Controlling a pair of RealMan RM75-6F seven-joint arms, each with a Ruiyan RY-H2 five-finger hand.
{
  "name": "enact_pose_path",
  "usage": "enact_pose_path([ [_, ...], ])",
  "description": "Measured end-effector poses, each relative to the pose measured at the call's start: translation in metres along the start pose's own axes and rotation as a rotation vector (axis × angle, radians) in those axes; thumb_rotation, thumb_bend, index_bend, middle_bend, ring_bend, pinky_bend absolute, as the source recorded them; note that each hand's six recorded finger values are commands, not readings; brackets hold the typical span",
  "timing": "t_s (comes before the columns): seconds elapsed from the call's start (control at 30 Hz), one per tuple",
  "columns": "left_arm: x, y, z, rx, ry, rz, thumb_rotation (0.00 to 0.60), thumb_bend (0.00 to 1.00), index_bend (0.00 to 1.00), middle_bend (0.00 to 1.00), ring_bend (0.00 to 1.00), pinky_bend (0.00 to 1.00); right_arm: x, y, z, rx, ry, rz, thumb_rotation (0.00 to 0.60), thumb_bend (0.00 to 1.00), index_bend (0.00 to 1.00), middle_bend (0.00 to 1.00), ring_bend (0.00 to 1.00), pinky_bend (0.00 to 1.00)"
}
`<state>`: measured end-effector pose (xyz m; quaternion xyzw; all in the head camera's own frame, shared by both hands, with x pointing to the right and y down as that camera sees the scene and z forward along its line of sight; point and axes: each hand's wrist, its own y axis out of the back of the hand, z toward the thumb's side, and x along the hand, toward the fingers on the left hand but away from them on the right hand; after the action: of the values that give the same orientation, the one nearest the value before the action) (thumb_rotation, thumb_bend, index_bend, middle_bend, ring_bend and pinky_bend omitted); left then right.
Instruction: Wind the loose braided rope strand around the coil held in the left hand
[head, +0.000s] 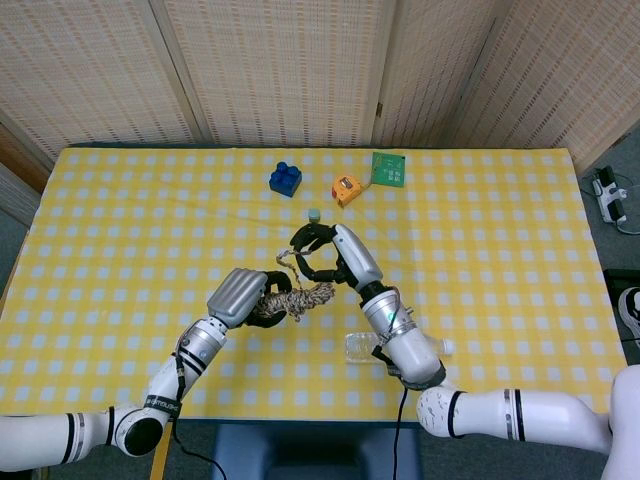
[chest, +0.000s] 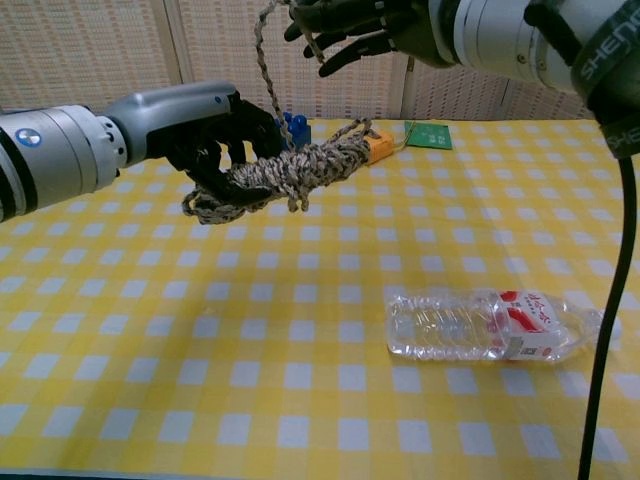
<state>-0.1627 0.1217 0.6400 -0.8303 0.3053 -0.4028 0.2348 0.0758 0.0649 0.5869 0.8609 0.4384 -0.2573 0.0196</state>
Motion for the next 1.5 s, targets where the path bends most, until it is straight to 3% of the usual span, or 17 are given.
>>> enact_pose_path([
  [0.23,0.009,0.0,-0.014,-0.093,0.12,0.014,0.6,0.59,0.7,0.7,0.69,0.74,0.014,-0.018,0.006,0.015,0.043,0.058,0.6,0.62,0.62,0.43,0.37,0.36],
  [0.5,0.016,0.012,-0.026,-0.299,0.212,0.06,0.6,0.59,0.7,0.7,0.69,0.75,0.034,-0.037,0.004,0.046,0.081,0.118,0.6,0.64,0.62,0.43,0.37,0.36],
  [0.67,0.017,0.017,-0.031,-0.465,0.235,0.049,0.6,0.6,0.7,0.7,0.69,0.75,0.039,-0.047,-0.004,0.091,0.078,0.147,0.6,0.64,0.62,0.43,0.37,0.36],
  [0.97,0.01,0.039,-0.034,-0.778,0.214,0.064,0.6,0.61,0.7,0.7,0.69,0.75,0.039,-0.047,-0.035,0.105,0.01,0.158,0.6,0.64,0.62,0.43,0.37,0.36],
  [1.07,0.005,0.049,-0.035,-0.841,0.189,0.075,0.6,0.61,0.7,0.7,0.69,0.75,0.038,-0.042,-0.046,0.1,-0.016,0.148,0.6,0.64,0.62,0.43,0.37,0.36],
  [1.5,-0.011,0.078,-0.028,-0.929,0.068,0.089,0.6,0.61,0.7,0.7,0.69,0.75,0.03,-0.015,-0.075,0.084,-0.089,0.091,0.6,0.64,0.62,0.43,0.37,0.36],
])
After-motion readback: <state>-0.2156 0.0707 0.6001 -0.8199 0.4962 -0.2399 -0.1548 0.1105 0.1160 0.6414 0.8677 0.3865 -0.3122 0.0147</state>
